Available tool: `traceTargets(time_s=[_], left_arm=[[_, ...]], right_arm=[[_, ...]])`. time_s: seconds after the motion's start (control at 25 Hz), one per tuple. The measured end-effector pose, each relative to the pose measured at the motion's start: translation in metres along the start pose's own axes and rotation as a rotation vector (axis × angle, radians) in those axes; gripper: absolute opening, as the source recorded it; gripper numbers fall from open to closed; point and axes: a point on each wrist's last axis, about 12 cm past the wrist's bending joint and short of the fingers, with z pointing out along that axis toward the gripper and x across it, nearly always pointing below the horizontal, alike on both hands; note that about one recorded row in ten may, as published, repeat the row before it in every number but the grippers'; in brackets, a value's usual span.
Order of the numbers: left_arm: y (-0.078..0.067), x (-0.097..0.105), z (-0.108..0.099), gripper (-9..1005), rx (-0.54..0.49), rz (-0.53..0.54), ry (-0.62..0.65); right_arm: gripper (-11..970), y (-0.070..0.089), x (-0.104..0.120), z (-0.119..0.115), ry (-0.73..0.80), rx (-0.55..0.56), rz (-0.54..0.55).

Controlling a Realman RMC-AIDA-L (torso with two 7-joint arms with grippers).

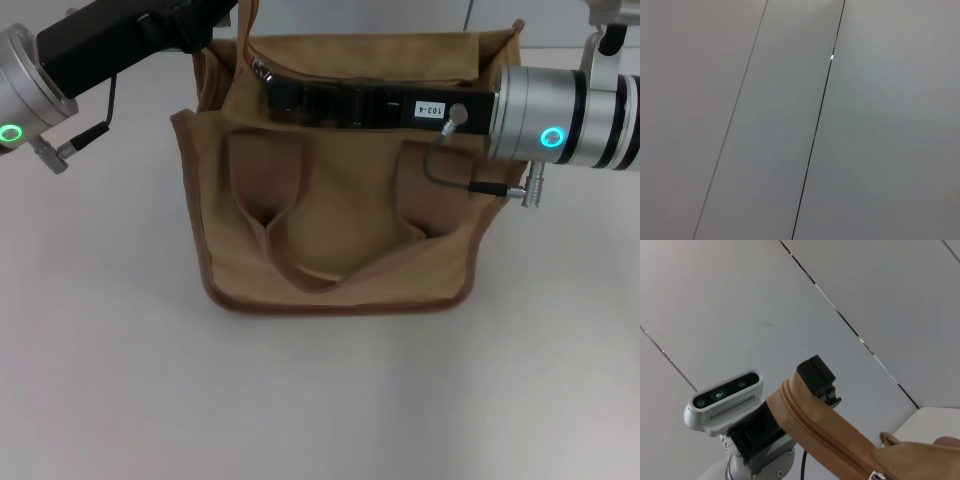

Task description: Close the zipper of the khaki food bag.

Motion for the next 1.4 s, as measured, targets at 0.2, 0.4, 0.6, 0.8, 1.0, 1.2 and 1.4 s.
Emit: traceTargets(time_s=[0.2,0.4,0.6,0.8,1.0,1.2,1.4], left_arm=[[0.000,0.000,0.000,16,0.000,-0.001,0.000],[0.000,0.000,0.000,16,0.000,-0.001,0.000],[0.000,0.000,0.000,15,0.000,-0.001,-0.001],[0.001,-0.001,0.000,15,-0.006,0.001,-0.009],[0.001,-0.001,0.002,15,-0.005,0.001,-0.008],[0.001,-0.001,0.003,15,-0.003,-0.003,-0.009],[0.001,0.000,0.003,16,-0.006,-0.006,-0.009]], right_arm=[[18,0.000,-0.001,0.000,-0.009,0.002,0.000],[66,0.001,0.003,-0.004,-0.021,-0.004,-0.041],[114,0.000,0.010,-0.016,-0.049,0.012,-0.091],[213,0.000,0.011,-0.023,-0.061,0.022,-0.119],[313,0.001,0.006,-0.021,-0.060,0.025,-0.136],[549,0.003,-0.003,-0.017,-0.057,0.017,-0.174],[608,0.011,-0.006,-0.022,-0.054,-0.021,-0.225]])
